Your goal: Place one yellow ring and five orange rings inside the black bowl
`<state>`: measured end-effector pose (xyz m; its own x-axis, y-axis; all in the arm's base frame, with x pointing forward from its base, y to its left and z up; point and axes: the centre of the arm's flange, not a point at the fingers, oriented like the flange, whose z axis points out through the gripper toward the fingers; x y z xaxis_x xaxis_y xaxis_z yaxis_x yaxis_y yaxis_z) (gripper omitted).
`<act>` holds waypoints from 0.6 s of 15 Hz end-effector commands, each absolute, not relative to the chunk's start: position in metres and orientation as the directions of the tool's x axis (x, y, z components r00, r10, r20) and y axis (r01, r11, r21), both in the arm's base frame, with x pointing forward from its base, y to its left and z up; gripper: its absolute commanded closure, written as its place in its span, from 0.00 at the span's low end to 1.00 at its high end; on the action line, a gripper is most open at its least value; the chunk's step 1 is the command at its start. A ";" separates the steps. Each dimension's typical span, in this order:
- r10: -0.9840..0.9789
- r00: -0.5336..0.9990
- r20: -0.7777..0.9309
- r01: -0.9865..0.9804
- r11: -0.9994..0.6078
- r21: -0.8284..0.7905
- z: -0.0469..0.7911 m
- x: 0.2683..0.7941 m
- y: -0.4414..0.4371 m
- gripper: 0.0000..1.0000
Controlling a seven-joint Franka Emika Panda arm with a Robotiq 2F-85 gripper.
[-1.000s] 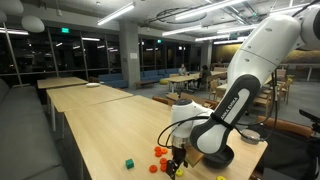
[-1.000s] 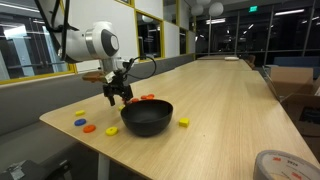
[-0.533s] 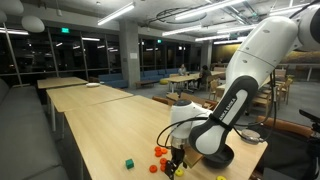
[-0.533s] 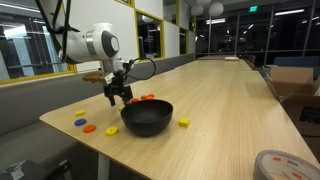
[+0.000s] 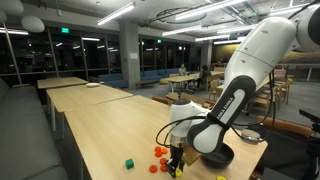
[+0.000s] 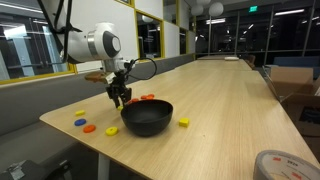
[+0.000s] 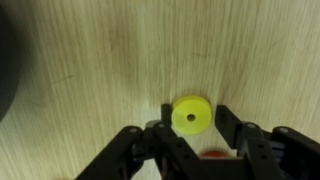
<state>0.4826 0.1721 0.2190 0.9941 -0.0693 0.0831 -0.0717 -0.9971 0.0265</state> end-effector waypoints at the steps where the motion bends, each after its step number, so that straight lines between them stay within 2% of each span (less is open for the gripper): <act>1: -0.099 0.990 0.096 -0.100 -0.995 0.009 0.221 0.491 0.169 0.80; 3: -0.116 0.988 0.098 -0.118 -0.993 0.019 0.230 0.491 0.161 0.74; 9: -0.248 0.942 0.227 -0.261 -0.965 0.033 0.299 0.493 0.108 0.74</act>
<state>0.5019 0.1309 0.2509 0.9726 -0.1772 0.1504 -0.1829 -0.9828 0.0250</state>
